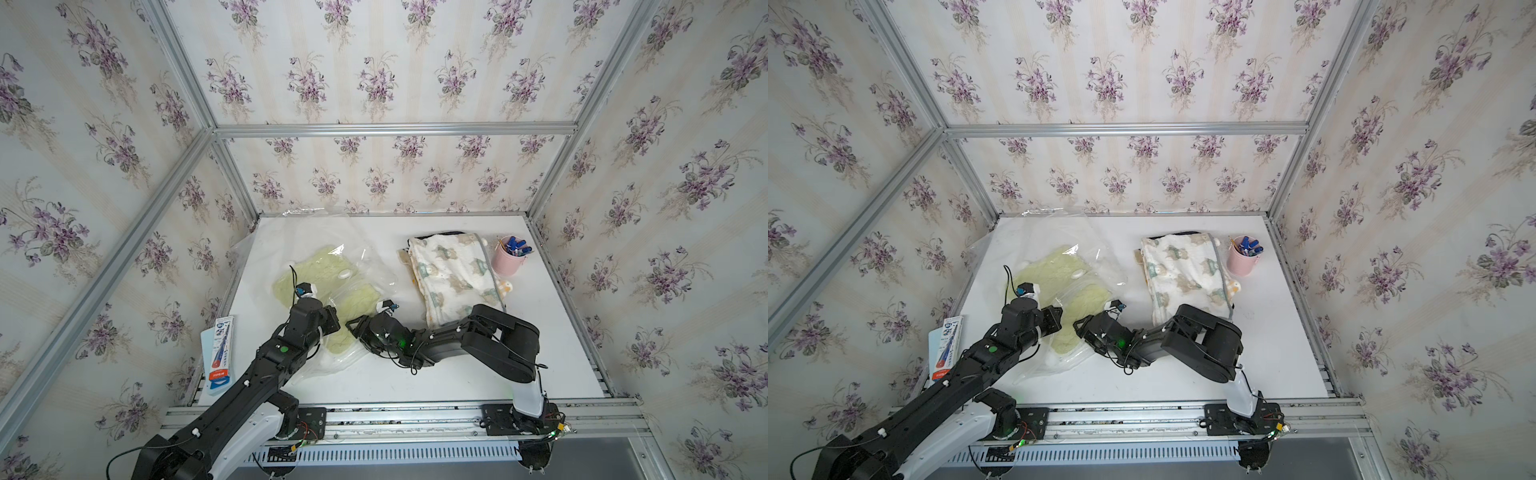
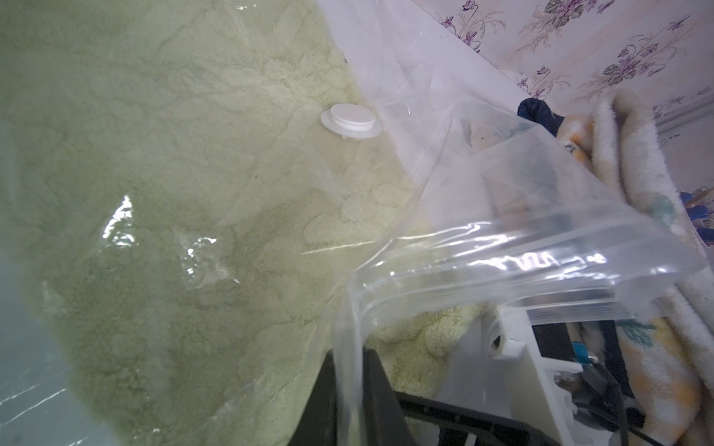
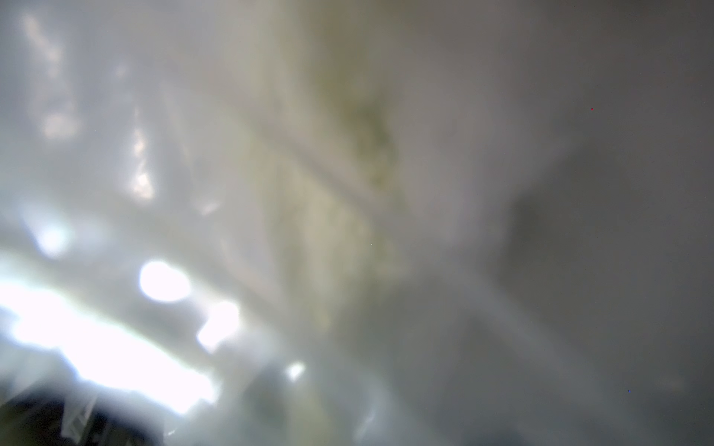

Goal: Take the blanket out of the vacuum bag
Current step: Take out the blanket from the vacuum bag.

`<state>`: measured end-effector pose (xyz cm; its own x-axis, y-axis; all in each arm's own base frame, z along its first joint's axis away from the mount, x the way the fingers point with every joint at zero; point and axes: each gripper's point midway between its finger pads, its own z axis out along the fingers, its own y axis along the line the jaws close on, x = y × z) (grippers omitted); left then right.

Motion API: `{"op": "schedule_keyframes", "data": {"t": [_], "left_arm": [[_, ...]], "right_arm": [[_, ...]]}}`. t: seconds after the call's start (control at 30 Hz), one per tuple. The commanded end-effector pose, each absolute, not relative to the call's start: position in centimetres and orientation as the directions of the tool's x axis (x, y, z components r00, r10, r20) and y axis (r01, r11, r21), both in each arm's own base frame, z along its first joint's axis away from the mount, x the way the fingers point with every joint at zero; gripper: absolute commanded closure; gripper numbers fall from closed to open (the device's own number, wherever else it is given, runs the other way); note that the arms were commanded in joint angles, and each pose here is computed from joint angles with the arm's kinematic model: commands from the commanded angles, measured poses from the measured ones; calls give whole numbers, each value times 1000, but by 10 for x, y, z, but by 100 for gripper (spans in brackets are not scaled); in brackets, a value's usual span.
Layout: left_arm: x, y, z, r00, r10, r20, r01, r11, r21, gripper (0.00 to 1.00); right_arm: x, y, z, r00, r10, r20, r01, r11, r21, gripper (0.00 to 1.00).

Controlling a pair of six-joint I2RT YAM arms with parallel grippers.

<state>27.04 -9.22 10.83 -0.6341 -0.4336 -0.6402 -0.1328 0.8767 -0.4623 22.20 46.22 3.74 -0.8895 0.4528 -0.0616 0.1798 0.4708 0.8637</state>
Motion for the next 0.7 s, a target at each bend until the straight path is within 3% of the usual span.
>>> {"op": "schedule_keyframes", "data": {"t": [0.0, 0.2, 0.3, 0.47, 0.53, 0.67], "left_arm": [[273, -95, 114, -624, -441, -645, -122, 871, -477, 86], [273, -94, 114, -625, -437, -647, -121, 873, -473, 86], [273, -94, 115, -623, -436, -650, -120, 874, -472, 86], [272, -93, 115, -623, -435, -650, -123, 875, -468, 86], [272, -92, 115, -623, -436, -650, -126, 876, -466, 86], [274, -88, 121, -613, -429, -663, -137, 885, -445, 86]], "right_arm": [[223, 457, 17, -875, 476, -91, 204, 531, 823, 38], [231, 465, 18, -864, 493, -105, 172, 484, 858, 43], [233, 473, 24, -867, 487, -108, 143, 450, 882, 55], [234, 479, 43, -872, 469, -137, 80, 415, 907, 89], [233, 479, 51, -876, 460, -145, 61, 404, 913, 99], [228, 473, 70, -878, 450, -164, 20, 377, 926, 100]]}}
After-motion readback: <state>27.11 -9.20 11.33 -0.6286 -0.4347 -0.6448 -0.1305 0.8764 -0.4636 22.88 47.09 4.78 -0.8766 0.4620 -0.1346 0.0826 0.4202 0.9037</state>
